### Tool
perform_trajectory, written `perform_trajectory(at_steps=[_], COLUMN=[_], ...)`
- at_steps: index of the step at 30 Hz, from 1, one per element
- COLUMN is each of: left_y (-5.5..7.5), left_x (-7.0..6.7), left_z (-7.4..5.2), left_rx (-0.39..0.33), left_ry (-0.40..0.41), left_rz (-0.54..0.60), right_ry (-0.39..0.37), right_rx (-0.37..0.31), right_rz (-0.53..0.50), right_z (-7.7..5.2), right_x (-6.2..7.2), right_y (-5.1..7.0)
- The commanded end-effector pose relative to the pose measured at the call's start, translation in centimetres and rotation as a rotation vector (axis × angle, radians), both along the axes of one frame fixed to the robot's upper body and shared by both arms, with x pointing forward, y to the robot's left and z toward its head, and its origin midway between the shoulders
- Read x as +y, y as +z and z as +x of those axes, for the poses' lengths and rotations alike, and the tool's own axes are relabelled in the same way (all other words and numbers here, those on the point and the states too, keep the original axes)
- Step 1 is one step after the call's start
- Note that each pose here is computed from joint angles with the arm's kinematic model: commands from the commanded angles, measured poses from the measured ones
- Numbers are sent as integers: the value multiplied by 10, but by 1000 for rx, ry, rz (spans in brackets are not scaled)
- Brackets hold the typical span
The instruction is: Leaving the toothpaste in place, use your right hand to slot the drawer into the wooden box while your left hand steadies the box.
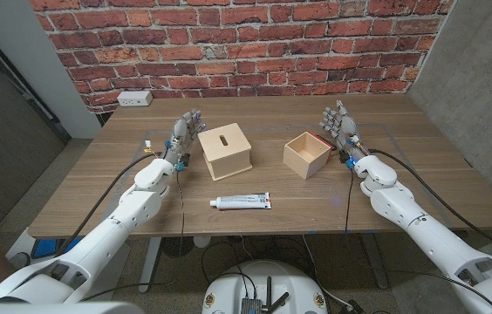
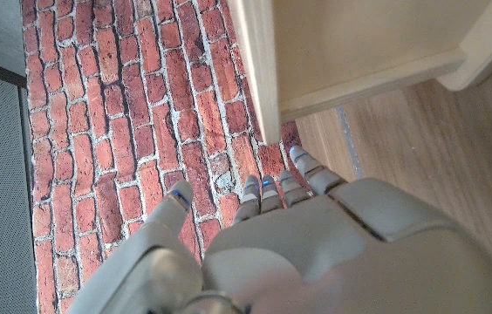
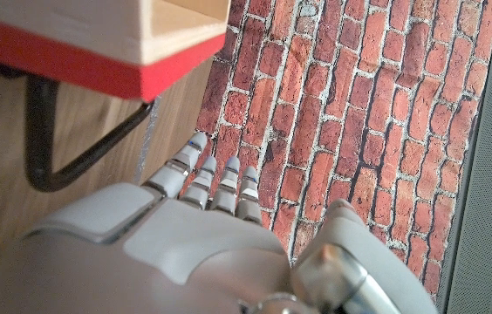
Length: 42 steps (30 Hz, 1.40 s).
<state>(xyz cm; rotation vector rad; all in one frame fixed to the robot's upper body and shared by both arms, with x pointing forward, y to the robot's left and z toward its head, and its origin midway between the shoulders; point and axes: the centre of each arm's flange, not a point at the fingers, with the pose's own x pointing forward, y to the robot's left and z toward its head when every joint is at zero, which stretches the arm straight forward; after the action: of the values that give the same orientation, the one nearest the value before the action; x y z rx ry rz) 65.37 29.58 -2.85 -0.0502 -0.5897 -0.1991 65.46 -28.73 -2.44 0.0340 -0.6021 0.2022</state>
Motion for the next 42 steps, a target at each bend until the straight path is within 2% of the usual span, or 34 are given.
perform_trajectory(at_steps=[1,7,19,35,42], left_y=[1,3,-1,0,2], left_x=[18,15,10,11,10], left_z=[-20,-27,-32,-31,-26], left_rx=[-11,-12,-16,-16,-14], left_ry=[65,82,89,89,84], left_rz=[-9,-10,-29,-24,-18], right_ry=[-27,-29,-41,-118,-171], right_rx=[-31,-29,-18,-29,-40], right_rz=[-19,-20,-38,-188,-243], right_z=[1,2,-3,-22,-32], right_x=[-3,-9,-23,-21,-19], right_y=[3,1,-3,16,22])
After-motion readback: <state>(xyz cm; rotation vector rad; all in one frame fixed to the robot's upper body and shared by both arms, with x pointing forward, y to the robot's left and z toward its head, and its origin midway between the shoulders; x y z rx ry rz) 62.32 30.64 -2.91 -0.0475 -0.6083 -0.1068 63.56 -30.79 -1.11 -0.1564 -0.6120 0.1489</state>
